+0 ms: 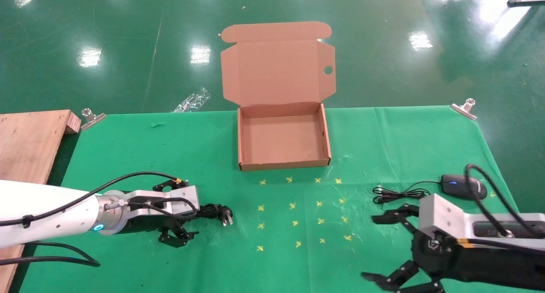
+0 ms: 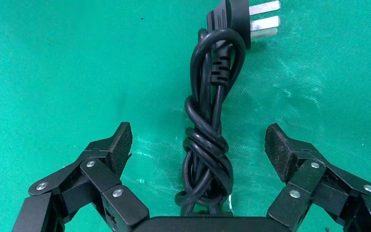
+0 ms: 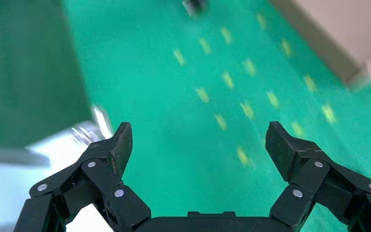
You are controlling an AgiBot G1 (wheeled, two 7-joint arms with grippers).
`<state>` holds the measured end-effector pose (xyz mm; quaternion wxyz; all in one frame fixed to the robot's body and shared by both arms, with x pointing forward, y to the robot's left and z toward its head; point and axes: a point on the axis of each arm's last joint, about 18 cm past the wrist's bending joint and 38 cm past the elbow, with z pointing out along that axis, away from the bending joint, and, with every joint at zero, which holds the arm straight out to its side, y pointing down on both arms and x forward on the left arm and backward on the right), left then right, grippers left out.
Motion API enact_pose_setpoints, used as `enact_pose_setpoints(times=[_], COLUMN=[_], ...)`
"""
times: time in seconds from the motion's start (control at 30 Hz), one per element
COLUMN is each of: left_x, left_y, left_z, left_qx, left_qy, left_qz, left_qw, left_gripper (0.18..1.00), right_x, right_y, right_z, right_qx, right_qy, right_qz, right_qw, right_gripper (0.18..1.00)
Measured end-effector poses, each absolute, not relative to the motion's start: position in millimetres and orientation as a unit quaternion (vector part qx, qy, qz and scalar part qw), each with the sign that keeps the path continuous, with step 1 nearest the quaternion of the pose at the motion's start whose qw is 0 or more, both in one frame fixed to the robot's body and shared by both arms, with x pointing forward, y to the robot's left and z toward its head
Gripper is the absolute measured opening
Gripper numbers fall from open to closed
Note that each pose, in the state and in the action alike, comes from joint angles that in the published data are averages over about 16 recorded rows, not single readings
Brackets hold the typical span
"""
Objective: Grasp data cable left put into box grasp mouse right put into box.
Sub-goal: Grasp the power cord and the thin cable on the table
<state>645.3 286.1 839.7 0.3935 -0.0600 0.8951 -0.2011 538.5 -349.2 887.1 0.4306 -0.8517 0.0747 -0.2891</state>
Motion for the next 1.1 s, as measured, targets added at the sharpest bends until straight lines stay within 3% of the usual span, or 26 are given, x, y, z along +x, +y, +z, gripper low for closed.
enact_pose_setpoints(times=[0.47, 1.1], left_x=[645, 645], left_y=[286, 286], left_z=[840, 840], left_qx=[-0.06, -0.06], left_qy=[0.895, 0.895], left_qz=[-0.201, -0.201], left_qw=[0.393, 0.393], left_gripper=[1.001, 1.001], right_x=[624, 676], right_y=[-396, -430], right_z=[876, 863], right_qx=[-0.877, -0.874], right_qy=[0.108, 0.14], right_qz=[-0.365, -0.389], right_qw=[0.292, 0.257], right_gripper=[1.001, 1.001])
